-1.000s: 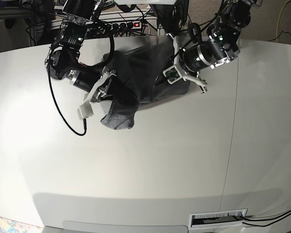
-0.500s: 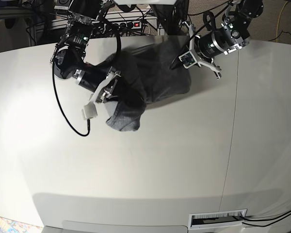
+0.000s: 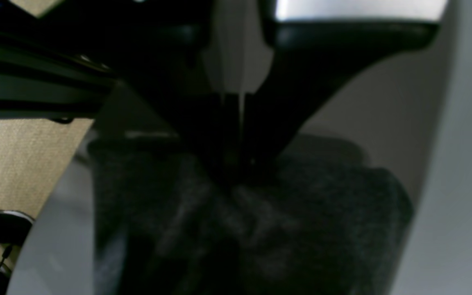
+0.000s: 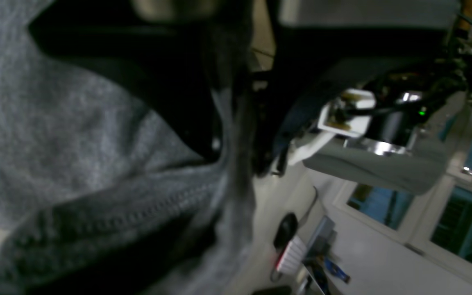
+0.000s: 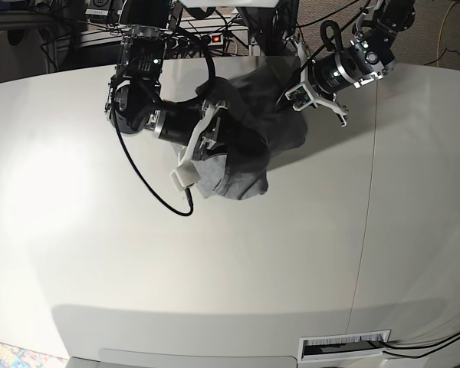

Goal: Fold the T-shirt properly
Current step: 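Lift both shirt ends and fold them toward each other, then lay the bundled grey shirt down and spread it with both grippers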

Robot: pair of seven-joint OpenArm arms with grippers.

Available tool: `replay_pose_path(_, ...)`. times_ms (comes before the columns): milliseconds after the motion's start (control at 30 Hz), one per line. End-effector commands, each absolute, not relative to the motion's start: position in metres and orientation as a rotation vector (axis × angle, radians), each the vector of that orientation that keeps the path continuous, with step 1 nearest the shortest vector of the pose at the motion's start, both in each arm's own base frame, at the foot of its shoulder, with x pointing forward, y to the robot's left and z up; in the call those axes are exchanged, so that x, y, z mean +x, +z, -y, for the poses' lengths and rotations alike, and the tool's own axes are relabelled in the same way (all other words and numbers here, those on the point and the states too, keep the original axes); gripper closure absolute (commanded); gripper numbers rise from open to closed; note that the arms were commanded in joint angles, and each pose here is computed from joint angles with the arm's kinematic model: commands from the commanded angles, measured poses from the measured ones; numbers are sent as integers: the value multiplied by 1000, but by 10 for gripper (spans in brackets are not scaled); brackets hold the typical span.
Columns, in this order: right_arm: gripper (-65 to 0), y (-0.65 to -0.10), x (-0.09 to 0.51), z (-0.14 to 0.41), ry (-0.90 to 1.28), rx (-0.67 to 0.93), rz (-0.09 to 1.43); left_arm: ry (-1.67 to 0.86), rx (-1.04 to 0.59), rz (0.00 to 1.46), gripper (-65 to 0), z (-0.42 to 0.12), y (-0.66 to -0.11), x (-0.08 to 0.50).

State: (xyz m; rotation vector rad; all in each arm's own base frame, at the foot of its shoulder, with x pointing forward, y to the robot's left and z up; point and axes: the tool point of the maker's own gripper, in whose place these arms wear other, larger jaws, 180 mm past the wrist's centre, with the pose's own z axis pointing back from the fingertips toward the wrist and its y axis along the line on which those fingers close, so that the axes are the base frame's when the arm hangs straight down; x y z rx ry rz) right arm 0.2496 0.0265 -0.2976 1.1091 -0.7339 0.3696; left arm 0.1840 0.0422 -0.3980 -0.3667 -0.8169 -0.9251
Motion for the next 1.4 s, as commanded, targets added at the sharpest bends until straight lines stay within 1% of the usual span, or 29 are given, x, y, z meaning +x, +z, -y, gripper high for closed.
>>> replay_pose_path(0, 0, -286, 256, -28, 384, 1115, 785, -933, -346, 813, 0, -46, -397, 186)
replay_pose_path(100, 0, -293, 255, -26, 385, 1086, 768, -933, -346, 814, 0, -46, -397, 186)
replay_pose_path(233, 0, -291, 256, -26, 385, 1091, 771, -933, -347, 813, 0, -46, -398, 186)
replay_pose_path(333, -96, -286, 256, -28, 382, 1115, 783, -933, -347, 814, 0, -46, -397, 186)
replay_pose_path(367, -114, -285, 256, -28, 381, 1124, 787, -933, -347, 813, 0, -46, -397, 186)
replay_pose_path(500, -117, -277, 256, -30, 375, 1162, 803, -933, -347, 814, 0, -46, -397, 186)
replay_pose_path(767, -117, -276, 256, -30, 374, 1170, 806, -934, -347, 814, 0, -46, -397, 186)
replay_pose_path(833, -117, -279, 256, -30, 376, 1156, 800, -933, -347, 814, 0, -46, -397, 186)
replay_pose_path(933, -117, -293, 255, -29, 399, 1084, 763, -934, -346, 815, 0, -46, -397, 187)
replay_pose_path(1033, -117, -293, 250, -37, 423, 1096, 748, -936, -344, 821, 0, -46, -396, 189)
replay_pose_path(1133, -121, -291, 252, -41, 423, 1098, 764, -940, -342, 828, 0, -46, -394, 192)
replay_pose_path(1200, -149, -291, 252, -43, 429, 1098, 762, -940, -342, 828, 0, -46, -394, 192)
replay_pose_path(1300, -220, -298, 251, -42, 442, 1062, 743, -940, -342, 827, 0, -46, -394, 192)
replay_pose_path(1367, -237, -300, 251, -41, 445, 1049, 738, -940, -342, 828, 0, -46, -394, 192)
